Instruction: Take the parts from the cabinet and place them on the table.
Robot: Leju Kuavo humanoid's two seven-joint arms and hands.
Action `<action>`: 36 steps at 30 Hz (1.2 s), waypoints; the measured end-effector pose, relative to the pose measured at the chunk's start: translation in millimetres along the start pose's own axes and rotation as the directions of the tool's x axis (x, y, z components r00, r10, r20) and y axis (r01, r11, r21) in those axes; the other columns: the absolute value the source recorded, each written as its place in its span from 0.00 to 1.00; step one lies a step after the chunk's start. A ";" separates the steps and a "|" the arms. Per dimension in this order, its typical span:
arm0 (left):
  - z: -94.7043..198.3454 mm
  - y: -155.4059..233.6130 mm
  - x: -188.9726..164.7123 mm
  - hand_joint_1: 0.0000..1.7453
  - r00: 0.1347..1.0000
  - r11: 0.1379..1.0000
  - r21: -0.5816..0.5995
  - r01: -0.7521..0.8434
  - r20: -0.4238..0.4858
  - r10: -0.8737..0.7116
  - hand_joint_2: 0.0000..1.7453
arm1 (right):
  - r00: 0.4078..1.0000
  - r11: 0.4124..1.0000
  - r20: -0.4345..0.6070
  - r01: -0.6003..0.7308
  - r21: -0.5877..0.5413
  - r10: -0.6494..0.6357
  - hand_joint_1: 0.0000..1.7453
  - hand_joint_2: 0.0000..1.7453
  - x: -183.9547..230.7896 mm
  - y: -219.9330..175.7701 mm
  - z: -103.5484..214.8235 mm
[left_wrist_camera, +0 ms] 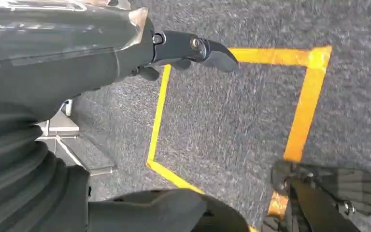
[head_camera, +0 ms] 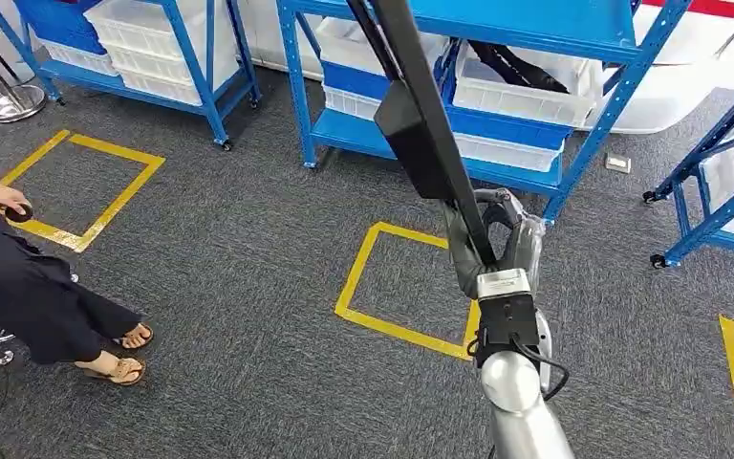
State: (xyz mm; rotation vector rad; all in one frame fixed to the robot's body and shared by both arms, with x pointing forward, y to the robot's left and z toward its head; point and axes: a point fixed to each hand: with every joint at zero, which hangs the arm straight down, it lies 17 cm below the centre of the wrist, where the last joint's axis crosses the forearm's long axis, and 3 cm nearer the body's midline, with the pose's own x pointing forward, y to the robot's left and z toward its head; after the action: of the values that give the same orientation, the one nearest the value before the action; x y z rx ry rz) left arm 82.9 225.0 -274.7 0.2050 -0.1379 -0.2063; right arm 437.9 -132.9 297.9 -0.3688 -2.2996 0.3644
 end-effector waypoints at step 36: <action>-1.6 7.4 13.0 0.00 0.983 0.988 0.025 0.153 0.099 -0.155 1.00 | 1.000 1.000 0.018 -0.006 0.013 0.006 1.00 1.00 10.3 6.3 -5.3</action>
State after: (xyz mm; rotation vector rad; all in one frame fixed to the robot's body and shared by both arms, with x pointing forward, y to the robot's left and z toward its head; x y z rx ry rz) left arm 97.2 229.6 -273.2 0.2222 -0.2244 -0.3699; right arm 435.8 -122.5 305.8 -0.3670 -2.3126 0.3870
